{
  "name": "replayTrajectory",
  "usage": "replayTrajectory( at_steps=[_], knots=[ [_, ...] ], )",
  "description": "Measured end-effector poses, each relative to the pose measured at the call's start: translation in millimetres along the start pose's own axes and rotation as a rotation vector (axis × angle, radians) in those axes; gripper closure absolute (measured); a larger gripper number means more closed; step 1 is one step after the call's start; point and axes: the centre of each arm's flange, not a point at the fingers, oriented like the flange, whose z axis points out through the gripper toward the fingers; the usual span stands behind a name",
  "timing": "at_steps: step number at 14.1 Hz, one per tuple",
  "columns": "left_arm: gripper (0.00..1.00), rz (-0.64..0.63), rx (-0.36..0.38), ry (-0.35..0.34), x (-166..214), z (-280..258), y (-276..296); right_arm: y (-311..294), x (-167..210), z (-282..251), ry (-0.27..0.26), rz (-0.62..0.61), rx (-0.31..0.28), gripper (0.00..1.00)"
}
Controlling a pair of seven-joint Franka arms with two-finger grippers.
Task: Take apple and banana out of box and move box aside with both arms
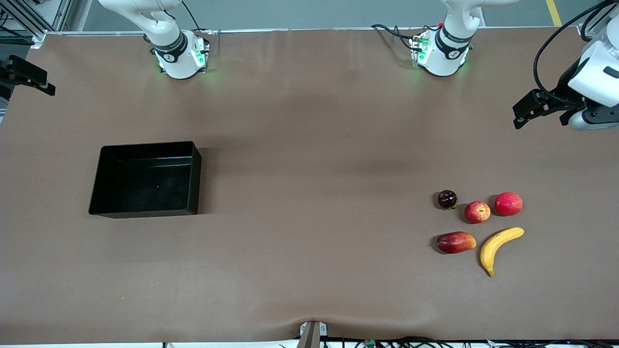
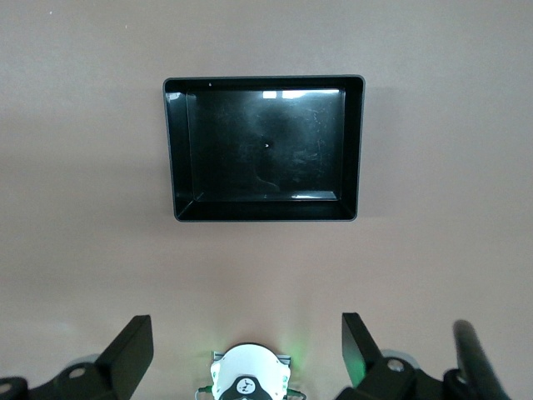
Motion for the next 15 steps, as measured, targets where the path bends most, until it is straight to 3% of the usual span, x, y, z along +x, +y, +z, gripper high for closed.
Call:
replayTrajectory(
  at_steps=[15],
  knots=[
    [0.0,0.064,-0.022,-0.004,-13.2,-3.8,-12.0,0.6,2.3,3.8,0.002,0.001,0.0,0.0]
  ],
)
